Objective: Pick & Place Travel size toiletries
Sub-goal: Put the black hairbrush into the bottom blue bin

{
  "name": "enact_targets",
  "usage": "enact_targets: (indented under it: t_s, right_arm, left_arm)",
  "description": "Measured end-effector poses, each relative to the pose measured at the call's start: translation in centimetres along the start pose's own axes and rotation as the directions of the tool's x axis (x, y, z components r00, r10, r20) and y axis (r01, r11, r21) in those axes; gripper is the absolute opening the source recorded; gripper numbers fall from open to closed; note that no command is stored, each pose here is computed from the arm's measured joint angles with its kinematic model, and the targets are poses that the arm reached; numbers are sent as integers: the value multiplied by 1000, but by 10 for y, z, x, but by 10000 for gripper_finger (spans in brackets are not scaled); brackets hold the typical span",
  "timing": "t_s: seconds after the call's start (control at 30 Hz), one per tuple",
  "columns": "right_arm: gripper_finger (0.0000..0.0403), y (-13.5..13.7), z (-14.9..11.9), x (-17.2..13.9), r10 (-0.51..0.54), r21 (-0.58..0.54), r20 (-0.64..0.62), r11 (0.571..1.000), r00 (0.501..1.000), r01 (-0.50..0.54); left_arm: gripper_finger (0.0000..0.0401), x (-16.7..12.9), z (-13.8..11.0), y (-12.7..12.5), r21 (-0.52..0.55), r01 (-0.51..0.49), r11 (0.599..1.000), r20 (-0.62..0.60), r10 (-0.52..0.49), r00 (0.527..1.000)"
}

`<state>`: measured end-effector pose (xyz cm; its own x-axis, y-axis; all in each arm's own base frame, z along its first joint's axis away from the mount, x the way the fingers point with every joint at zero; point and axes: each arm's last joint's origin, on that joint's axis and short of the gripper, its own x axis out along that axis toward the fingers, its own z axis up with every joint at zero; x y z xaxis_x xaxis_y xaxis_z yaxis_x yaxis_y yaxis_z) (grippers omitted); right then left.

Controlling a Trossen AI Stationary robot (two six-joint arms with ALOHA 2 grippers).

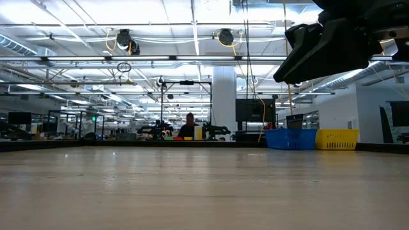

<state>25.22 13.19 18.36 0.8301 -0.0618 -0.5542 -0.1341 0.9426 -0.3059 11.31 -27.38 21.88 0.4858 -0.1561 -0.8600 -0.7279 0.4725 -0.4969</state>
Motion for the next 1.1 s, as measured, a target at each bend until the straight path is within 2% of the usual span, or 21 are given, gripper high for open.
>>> enact_targets:
  t_s: [0.23, 0.3, 0.5, 0.67, 0.9, 1.1]
  right_arm:
    - [105, 0, 0, 0, 5, 10, 4, 1000, 1000, -5]
    - [105, 1, 1, 0, 51, 12, 6, 999, 999, -51]
    - [104, 8, 0, -1, 242, 28, 7, 970, 970, -242]
    - [105, 15, -1, -4, 348, 20, -4, 937, 937, -348]
    - [105, 18, -3, -6, 380, 89, -22, 922, 925, -376]
    - [105, 18, -7, -6, 405, 153, -69, 908, 912, -391]
  left_arm:
    - [173, -3, 10, 13, 17, -139, 990, 70, 137, 988]
    - [173, -6, 14, 15, 20, -148, 989, 105, 145, 984]
    - [173, -2, 23, 4, 83, -34, 996, 231, 14, 973]
    - [173, 10, 43, -18, 200, -8, 980, 240, -41, 970]
    - [173, 25, 82, -47, 401, -8, 916, 277, -113, 954]
    - [173, 41, 111, -75, 577, 35, 816, 278, -237, 931]
